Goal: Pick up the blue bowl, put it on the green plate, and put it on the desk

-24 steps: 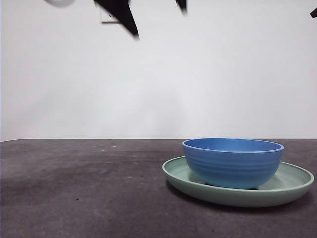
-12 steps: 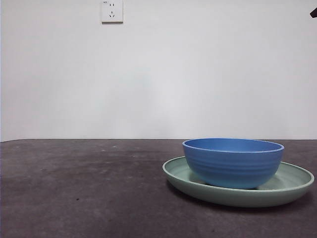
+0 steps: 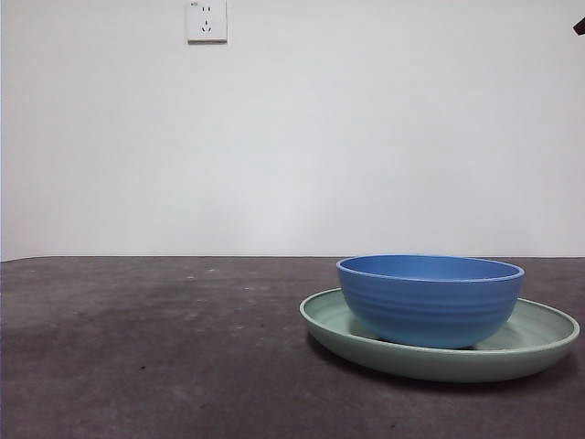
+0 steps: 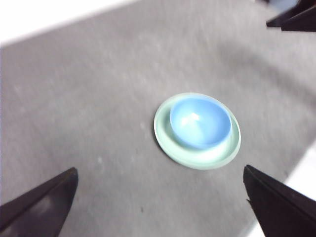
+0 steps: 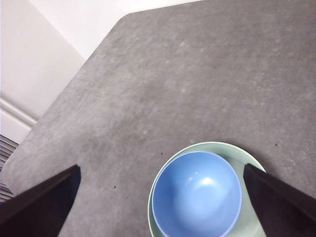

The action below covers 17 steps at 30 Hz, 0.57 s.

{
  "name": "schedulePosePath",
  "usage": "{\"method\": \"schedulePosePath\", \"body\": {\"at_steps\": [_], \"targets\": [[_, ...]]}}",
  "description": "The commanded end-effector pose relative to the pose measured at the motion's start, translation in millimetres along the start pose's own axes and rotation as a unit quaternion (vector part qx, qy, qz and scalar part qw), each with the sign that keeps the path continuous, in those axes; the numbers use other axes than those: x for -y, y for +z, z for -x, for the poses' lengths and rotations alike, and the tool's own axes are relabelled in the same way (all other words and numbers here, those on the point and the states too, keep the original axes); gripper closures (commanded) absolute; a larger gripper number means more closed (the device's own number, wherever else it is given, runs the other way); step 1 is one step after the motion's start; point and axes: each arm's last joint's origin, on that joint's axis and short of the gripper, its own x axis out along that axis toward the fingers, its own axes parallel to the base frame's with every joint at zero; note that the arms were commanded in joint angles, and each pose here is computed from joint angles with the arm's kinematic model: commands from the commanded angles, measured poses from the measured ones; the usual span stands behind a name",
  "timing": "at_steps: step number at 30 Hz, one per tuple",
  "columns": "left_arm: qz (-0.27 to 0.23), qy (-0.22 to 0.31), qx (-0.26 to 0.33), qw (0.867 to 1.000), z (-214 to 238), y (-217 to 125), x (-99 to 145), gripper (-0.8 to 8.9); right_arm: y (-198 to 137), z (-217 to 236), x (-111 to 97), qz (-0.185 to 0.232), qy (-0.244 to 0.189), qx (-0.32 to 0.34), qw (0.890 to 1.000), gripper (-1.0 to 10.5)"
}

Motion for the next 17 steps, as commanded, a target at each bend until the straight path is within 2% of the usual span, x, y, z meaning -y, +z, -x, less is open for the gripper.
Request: {"method": "schedulePosePath", "body": {"at_steps": [1,7,13,17], "targets": [[0.023,0.0,0.039,0.999,2.0,-14.3,0.4,1.58,3.7,1.7,-2.1,0.013,0.001,0.004,1.0,3.9],[0.06,0.001,0.057,0.997,2.4,-42.3,0.2,1.58,0.9,1.6,-1.6,0.003,0.0,-0.008,1.0,3.9],[0.056,0.001,0.057,0.997,2.8,-43.0,0.3,1.58,-1.6,1.4,-0.8,-0.006,-0.005,-0.019,1.0,4.1],[0.056,0.001,0.057,0.997,2.8,-43.1,0.3,1.58,-4.8,-5.6,7.5,-0.023,-0.034,-0.049,0.998,4.3]]}}
